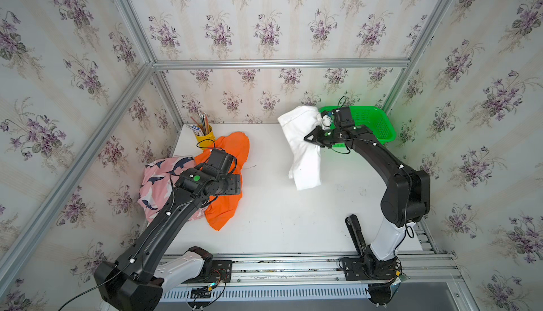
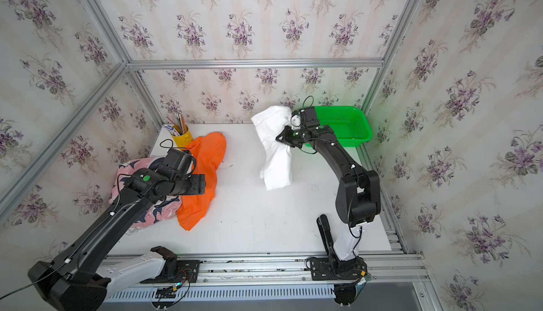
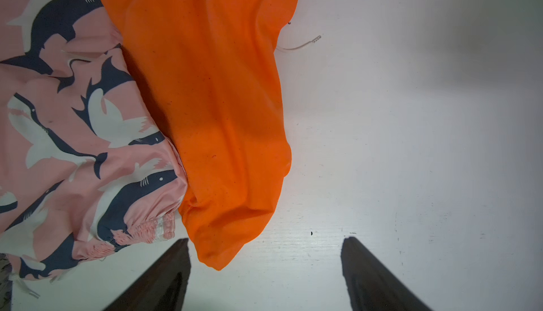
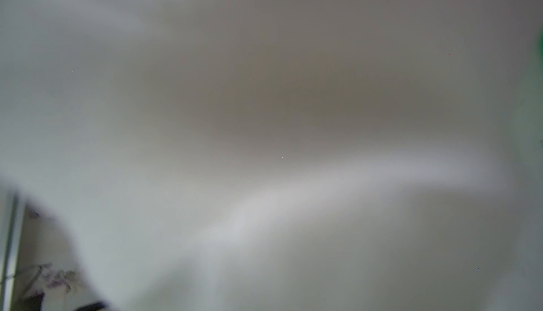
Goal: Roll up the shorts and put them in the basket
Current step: Pick up the shorts from the center of the board, then place the shorts in the bin.
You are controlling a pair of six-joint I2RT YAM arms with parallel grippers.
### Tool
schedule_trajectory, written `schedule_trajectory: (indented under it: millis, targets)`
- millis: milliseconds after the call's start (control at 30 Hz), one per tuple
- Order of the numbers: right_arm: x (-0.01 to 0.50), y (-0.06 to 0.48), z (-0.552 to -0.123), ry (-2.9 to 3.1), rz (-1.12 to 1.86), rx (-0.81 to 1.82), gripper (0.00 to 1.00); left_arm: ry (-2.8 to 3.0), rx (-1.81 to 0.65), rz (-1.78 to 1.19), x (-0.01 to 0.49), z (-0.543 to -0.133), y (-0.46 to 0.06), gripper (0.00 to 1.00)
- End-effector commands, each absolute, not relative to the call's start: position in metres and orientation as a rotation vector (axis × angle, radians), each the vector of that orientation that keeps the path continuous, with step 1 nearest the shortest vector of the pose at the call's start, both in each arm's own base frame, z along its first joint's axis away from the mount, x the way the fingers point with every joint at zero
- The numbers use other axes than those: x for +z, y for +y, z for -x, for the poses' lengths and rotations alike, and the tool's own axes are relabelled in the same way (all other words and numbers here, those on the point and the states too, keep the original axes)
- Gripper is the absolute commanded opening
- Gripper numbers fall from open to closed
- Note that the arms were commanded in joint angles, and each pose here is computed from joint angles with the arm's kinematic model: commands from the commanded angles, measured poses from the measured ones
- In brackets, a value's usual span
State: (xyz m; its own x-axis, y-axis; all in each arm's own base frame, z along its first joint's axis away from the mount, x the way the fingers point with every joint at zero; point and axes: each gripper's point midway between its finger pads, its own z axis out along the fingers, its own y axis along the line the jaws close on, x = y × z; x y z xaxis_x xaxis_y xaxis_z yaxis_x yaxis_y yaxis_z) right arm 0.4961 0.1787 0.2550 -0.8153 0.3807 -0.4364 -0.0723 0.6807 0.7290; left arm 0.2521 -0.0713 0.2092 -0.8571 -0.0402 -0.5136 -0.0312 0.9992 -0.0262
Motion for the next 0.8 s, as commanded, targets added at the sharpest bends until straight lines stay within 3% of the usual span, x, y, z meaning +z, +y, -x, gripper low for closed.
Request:
schedule_trajectory:
  millis: [0, 167, 400, 633, 767]
  targets:
    - [0.288, 0.126, -0.556, 2.111, -0.573, 1.078, 0.17, 2.587, 0.115, 0.006, 0.212, -0.25, -0.053, 0.84]
    - [0.281, 0.035, -0.621, 1.907, -1.06, 0.953, 0.14, 2.562, 0.212, 0.0, 0.205, -0.253, -0.041, 0.84]
    - [0.242, -0.061, -0.651, 1.569, -1.494, 0.673, 0.09, 2.582, 0.236, 0.006, 0.186, -0.254, -0.04, 0.84]
    - [0.135, -0.056, -0.684, 1.578, -1.703, 0.77, 0.06, 2.613, 0.255, 0.01, 0.176, -0.253, -0.039, 0.84]
    - [0.075, -0.049, -0.694, 1.547, -1.834, 0.837, 0.11, 2.624, 0.26, 0.021, 0.176, -0.253, -0.039, 0.84]
